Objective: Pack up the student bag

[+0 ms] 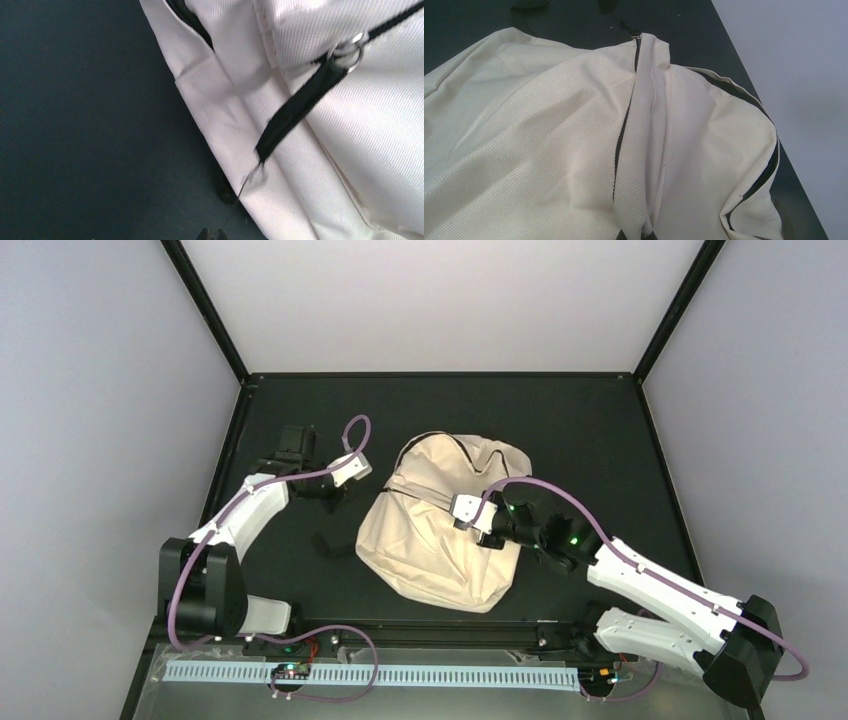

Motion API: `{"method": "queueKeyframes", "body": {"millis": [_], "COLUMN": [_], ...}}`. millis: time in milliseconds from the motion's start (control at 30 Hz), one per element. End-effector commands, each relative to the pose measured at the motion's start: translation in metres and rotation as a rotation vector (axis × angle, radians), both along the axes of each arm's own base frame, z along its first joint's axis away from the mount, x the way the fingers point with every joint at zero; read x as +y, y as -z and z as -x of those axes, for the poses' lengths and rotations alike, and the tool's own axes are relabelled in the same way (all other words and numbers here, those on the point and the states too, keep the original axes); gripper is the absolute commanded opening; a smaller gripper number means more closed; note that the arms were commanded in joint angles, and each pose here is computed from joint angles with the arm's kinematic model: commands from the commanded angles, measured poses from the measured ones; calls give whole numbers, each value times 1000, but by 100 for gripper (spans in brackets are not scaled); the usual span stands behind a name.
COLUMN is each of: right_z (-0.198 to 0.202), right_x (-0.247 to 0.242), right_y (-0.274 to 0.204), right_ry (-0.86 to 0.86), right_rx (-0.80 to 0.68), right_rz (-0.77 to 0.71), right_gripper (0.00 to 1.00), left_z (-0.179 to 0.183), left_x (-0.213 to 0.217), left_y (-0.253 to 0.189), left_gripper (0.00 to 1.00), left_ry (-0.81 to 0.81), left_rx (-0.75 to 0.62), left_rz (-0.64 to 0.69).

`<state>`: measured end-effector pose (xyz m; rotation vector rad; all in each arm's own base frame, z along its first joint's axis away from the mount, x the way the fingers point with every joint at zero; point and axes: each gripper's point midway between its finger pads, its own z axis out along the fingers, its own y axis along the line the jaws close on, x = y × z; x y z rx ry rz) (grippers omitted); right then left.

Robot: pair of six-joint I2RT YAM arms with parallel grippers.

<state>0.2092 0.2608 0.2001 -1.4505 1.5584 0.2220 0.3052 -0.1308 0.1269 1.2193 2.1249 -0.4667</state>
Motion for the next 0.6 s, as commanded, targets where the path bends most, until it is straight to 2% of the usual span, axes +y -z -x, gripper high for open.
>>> {"method": "queueKeyframes", "body": {"millis": [0,67,100,133,167,200,233,267,333,367,467,567], "right_z": [-5,-6,-9,-13,-19,-25,-30,-35,-42,-45,-74,-101], "right_x": [2,6,7,8,8,7,7,5,-3,-12,-57,-112], "right_y": [-18,-18,-18,-20,-21,-25,-30,-39,-64,-80,-101,-69], "right_ry": [3,-1,9,28,57,88,117,144,189,221,461,815], "right_rx": [-53,-47,-44,-39,-33,-22,-5,7,29,39,139,267], "right_rz": [-45,-57,-69,-86,-104,-126,-160,-206,-326,-398,-550,-488], "right_gripper": [1,2,6,19,42,66,87,98,100,100,100,100], "left_z": [0,10,14,16,18,22,24,25,23,21,14,15], "left_x": [-1,-10,-13,-17,-20,-22,-24,-24,-23,-21,-15,-9], "left_y": [-3,-16,-23,-27,-31,-35,-43,-51,-69,-75,-76,-53], "left_gripper": [1,2,2,1,2,15,40,65,93,98,99,98], "left_ry": [28,65,72,80,93,102,103,104,89,77,40,19], "left_rx": [-25,-36,-39,-38,-32,-15,2,11,14,13,12,61], "left_rz": [12,62,85,108,130,144,160,172,183,183,143,101]}}
